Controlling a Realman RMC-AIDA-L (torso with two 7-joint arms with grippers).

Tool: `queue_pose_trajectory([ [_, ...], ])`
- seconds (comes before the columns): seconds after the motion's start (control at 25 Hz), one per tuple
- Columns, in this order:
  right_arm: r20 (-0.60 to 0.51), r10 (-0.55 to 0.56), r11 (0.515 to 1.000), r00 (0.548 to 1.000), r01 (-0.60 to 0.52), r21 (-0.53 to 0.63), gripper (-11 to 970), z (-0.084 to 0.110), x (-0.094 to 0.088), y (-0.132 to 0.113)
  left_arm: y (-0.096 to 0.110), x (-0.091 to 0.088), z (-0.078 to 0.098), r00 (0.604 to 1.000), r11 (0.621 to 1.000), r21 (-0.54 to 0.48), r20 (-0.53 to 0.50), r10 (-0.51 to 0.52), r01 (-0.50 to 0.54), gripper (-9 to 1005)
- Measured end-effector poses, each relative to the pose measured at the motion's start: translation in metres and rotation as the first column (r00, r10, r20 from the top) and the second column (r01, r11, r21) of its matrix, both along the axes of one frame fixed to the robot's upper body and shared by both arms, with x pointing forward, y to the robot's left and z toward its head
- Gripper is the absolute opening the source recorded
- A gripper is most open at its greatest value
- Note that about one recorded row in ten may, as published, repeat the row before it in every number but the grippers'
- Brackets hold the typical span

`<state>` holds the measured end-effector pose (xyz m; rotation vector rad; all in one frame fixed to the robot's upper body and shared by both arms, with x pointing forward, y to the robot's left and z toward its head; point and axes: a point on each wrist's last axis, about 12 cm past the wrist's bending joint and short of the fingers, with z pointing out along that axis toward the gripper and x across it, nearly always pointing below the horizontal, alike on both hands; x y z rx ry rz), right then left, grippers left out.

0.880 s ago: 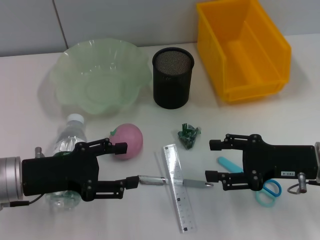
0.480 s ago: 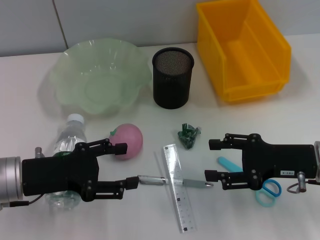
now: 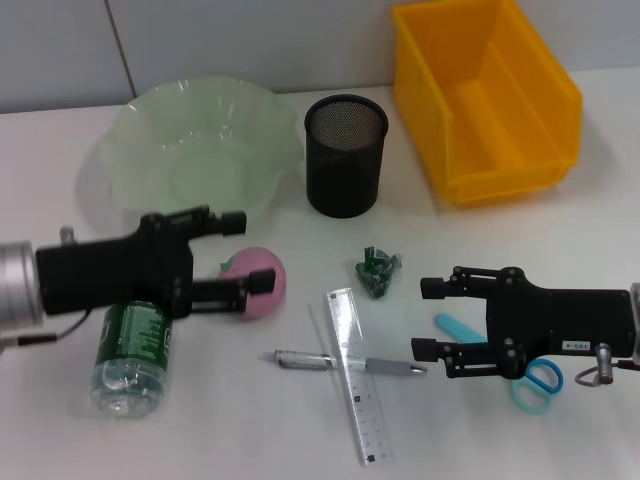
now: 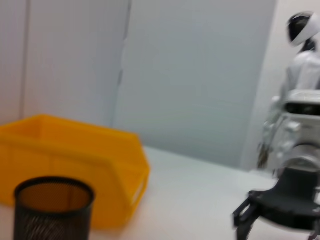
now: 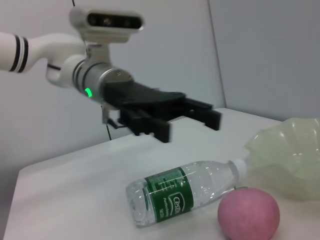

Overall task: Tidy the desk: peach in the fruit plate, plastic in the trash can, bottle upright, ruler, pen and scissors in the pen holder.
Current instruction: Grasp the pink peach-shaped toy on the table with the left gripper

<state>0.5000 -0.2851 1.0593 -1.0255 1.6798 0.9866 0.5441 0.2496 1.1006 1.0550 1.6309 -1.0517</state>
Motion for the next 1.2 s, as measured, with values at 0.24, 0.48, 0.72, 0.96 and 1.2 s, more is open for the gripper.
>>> queue_pose_trajectory([
  [0.24, 0.0, -0.004, 1.0, 1.0, 0.004, 0.002, 771, 0.0, 0.0, 0.0, -0.018, 0.029, 0.009, 0.999, 0.97, 0.24, -0.047, -0.016, 0.026, 797],
  [0.48, 0.0, -0.007, 1.0, 1.0, 0.007, 0.003, 770, 0.0, 0.0, 0.0, -0.036, 0.041, 0.002, 0.999, 0.918, 0.394, -0.036, -0.025, 0.037, 784],
  [0.72, -0.002, -0.011, 1.0, 1.0, 0.011, 0.006, 769, 0.0, 0.0, -0.001, -0.045, 0.047, -0.006, 1.0, 0.884, 0.468, -0.001, -0.007, 0.006, 771],
  [0.96, -0.003, -0.011, 1.0, 1.0, 0.011, 0.006, 768, 0.0, 0.0, 0.0, -0.051, 0.047, -0.013, 1.0, 0.858, 0.514, 0.019, -0.008, -0.003, 758],
  [1.2, -0.002, -0.01, 1.0, 1.0, 0.01, 0.006, 767, 0.0, 0.0, -0.001, -0.053, 0.046, -0.014, 0.999, 0.848, 0.529, 0.034, -0.023, 0.002, 744],
])
